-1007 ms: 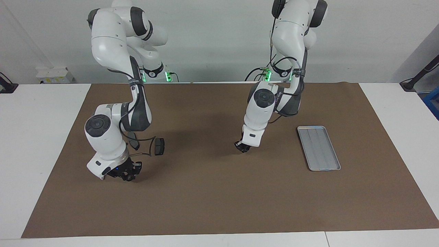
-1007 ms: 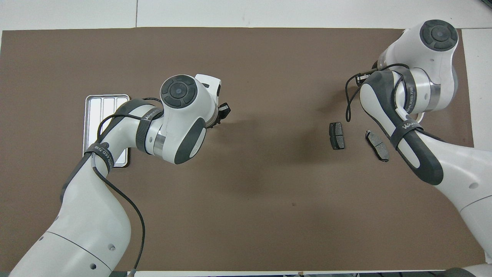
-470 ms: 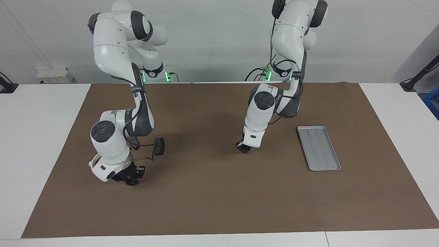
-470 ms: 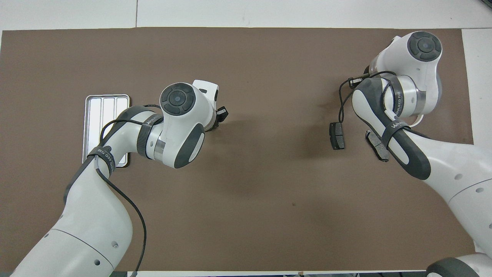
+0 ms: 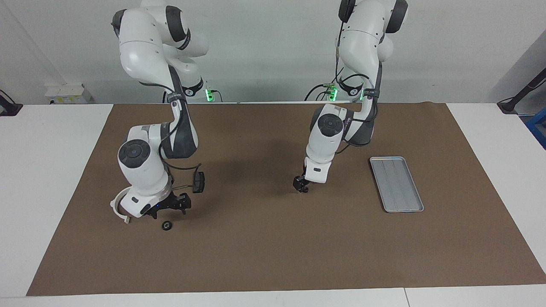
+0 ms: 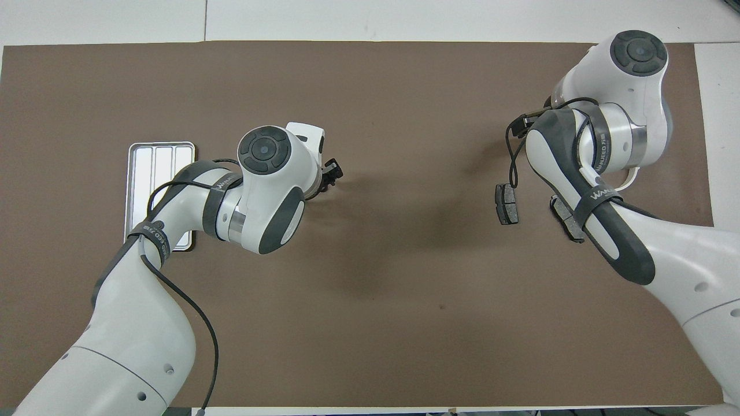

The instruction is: Place bearing gear from tray to pile

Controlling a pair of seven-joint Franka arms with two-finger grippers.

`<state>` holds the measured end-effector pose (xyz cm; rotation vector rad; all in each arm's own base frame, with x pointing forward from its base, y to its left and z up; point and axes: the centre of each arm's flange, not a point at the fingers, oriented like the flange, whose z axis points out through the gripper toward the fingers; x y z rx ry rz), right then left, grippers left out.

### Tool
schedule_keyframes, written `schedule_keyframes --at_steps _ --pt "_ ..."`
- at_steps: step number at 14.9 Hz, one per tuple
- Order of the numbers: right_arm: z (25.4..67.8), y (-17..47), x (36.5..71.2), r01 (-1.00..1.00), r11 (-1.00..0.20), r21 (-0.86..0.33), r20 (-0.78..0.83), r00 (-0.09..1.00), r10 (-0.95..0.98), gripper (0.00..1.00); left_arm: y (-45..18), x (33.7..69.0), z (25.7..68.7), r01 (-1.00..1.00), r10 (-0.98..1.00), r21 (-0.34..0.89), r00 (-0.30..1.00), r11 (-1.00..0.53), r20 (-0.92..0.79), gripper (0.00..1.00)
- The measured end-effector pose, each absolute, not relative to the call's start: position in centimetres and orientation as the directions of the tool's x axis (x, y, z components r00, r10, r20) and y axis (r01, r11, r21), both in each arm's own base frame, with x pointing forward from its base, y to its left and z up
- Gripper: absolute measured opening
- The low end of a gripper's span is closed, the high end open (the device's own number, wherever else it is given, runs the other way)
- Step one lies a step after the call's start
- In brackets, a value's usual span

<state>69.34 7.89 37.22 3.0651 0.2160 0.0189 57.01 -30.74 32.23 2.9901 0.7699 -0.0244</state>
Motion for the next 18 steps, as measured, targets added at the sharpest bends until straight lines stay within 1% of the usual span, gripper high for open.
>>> schedule_keyframes --at_steps 1,3,4,6,8,10,13,15,18 --pt "39.7 10.8 68.3 0.100 -0.993 0.070 0.000 0.995 0.100 1.00 -28.1 57.7 34.6 0.489 0.488 0.036 0.872 -0.872 -0.035 1.00" --pt "43.5 17.6 66.0 -0.011 -0.998 0.066 0.007 1.000 -0.011 1.00 -20.7 58.7 40.3 0.441 0.440 0.023 0.897 -0.897 -0.051 1.00" --pt "44.7 21.7 64.7 -0.072 -0.996 0.052 0.018 0.997 -0.071 1.00 -16.3 58.9 43.1 0.415 0.413 0.023 0.909 -0.910 -0.057 1.00" --pt "45.1 29.4 61.8 -0.182 -0.983 0.019 0.018 0.983 -0.182 1.00 -9.0 58.0 47.9 0.369 0.367 0.026 0.928 -0.929 -0.070 1.00" --pt "43.8 34.8 59.5 -0.266 -0.964 0.021 0.008 0.964 -0.266 1.00 -4.6 56.7 50.9 0.311 0.308 0.032 0.948 -0.950 -0.080 1.00" --pt "41.8 39.6 58.6 -0.340 -0.940 0.022 0.004 0.940 -0.340 1.00 -1.8 55.6 52.4 0.254 0.250 0.037 0.964 -0.966 -0.092 1.00" --pt "37.0 45.5 59.0 -0.390 -0.921 0.015 0.006 0.921 -0.390 1.00 0.3 54.9 52.9 0.207 0.201 0.041 0.973 -0.977 -0.111 1.00" --pt "34.5 47.1 59.8 -0.393 -0.919 0.003 0.010 0.919 -0.393 1.00 0.1 54.8 52.7 0.183 0.177 0.042 0.977 -0.982 -0.117 1.00" --pt "32.9 48.1 60.3 -0.386 -0.922 -0.004 0.017 0.922 -0.386 1.00 -0.5 54.8 52.7 0.166 0.160 0.041 0.980 -0.985 -0.117 1.00"
